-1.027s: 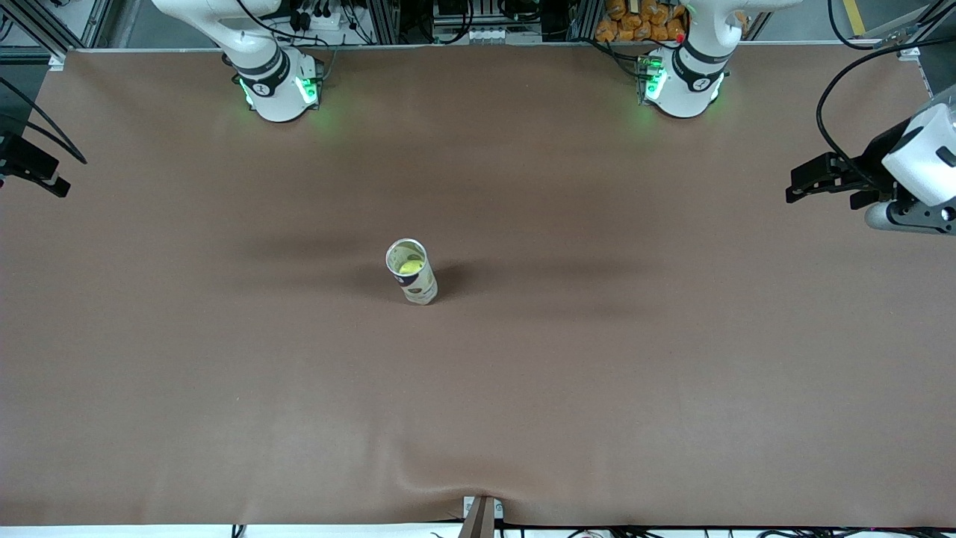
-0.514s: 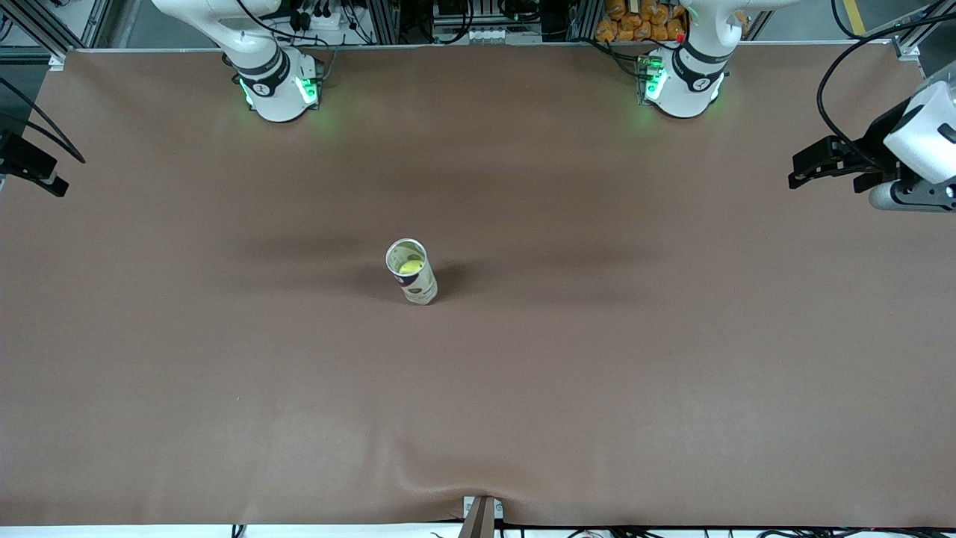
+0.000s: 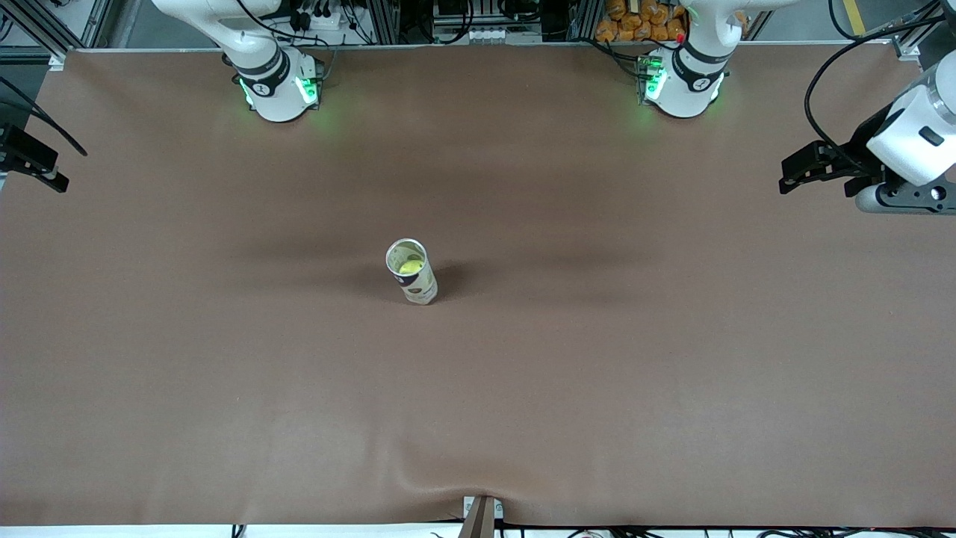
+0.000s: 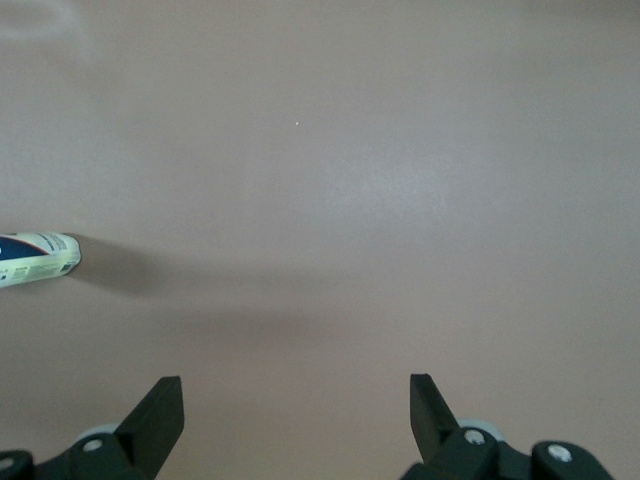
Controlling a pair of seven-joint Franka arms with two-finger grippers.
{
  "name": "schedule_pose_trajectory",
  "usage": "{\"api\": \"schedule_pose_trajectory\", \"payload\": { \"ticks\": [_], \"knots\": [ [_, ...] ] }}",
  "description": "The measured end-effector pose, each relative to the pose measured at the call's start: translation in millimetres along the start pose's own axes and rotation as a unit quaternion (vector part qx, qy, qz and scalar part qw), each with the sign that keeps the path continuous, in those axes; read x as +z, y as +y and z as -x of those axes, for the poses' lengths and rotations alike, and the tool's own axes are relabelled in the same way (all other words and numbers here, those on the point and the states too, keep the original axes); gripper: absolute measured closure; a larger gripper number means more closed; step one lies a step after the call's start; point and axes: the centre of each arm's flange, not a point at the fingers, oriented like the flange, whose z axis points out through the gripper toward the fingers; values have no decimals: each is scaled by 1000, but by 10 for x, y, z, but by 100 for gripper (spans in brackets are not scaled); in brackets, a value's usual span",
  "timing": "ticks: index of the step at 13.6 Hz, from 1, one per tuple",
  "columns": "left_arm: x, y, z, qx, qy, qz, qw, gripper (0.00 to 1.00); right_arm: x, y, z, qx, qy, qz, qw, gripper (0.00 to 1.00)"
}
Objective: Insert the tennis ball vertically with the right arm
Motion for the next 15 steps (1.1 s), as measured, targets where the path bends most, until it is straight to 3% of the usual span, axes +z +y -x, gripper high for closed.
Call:
{"api": "schedule_pose_trajectory", "payload": {
  "ticks": [4,7,15],
  "knots": [
    [-8,-19,-21,1,13,-17,1000,0,-1,14,3,0,0,0,1000,0],
    [-57,-11,11,1,22,-18,1000,0,-11,-1,0,50,1,0,999,0],
    [-121,10,367,2,26,-24,999,0,-26,-40,-7,61,2,0,998,0]
  ]
}}
